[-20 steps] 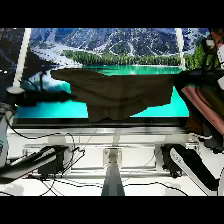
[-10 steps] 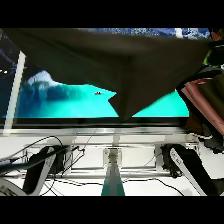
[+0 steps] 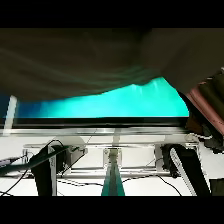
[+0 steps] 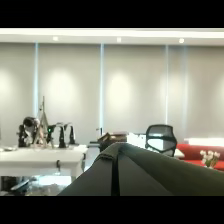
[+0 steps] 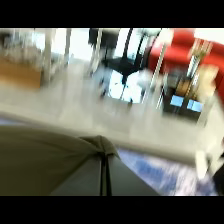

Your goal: Fold the clothes and pants, and hang the long-sleeved shirts on hangers.

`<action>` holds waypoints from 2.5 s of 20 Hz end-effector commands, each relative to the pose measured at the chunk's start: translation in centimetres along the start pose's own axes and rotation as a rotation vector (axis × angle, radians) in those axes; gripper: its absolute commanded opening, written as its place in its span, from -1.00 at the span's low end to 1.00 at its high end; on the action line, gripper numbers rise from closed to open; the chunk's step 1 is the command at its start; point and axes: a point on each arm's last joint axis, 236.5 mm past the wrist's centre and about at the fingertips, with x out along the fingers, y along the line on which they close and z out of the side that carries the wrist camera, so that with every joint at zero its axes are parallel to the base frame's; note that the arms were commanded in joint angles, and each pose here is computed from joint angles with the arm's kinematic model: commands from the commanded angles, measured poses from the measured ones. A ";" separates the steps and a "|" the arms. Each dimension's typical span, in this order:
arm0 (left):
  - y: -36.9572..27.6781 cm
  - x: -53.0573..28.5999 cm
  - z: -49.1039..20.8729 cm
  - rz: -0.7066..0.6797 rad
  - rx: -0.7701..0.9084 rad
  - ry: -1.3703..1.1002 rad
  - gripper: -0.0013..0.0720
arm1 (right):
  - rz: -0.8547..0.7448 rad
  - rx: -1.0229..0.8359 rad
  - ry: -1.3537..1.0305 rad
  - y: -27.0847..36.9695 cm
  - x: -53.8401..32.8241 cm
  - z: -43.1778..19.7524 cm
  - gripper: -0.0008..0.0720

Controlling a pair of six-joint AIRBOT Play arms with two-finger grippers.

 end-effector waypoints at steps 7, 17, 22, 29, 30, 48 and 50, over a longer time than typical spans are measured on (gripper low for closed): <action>-2.4 1.5 -12.2 -0.225 -0.253 0.432 -0.94 | 0.023 -0.009 0.127 -1.2 6.3 -2.4 -0.95; -2.6 -0.3 -49.9 -0.384 -0.408 1.332 -0.94 | 0.286 0.239 1.043 2.7 23.0 -37.4 -0.95; -2.2 3.6 -60.3 -0.173 -0.463 1.237 -0.94 | 0.211 0.289 1.026 2.1 29.3 -46.0 -0.95; -1.2 1.4 -62.1 -0.206 -0.318 1.321 -0.94 | 0.198 0.276 1.040 1.8 29.6 -47.4 -0.95; -1.7 -0.4 -62.3 -0.259 -0.297 1.392 -0.94 | 0.216 0.269 1.091 2.1 28.5 -47.9 -0.95; -2.8 -14.4 -62.2 -0.476 -0.312 1.946 0.91 | 0.351 0.258 1.633 4.8 14.7 -54.5 0.72; -2.0 -13.6 -60.8 -0.461 -0.303 1.922 0.90 | 0.326 0.193 1.698 3.3 13.0 -54.2 0.70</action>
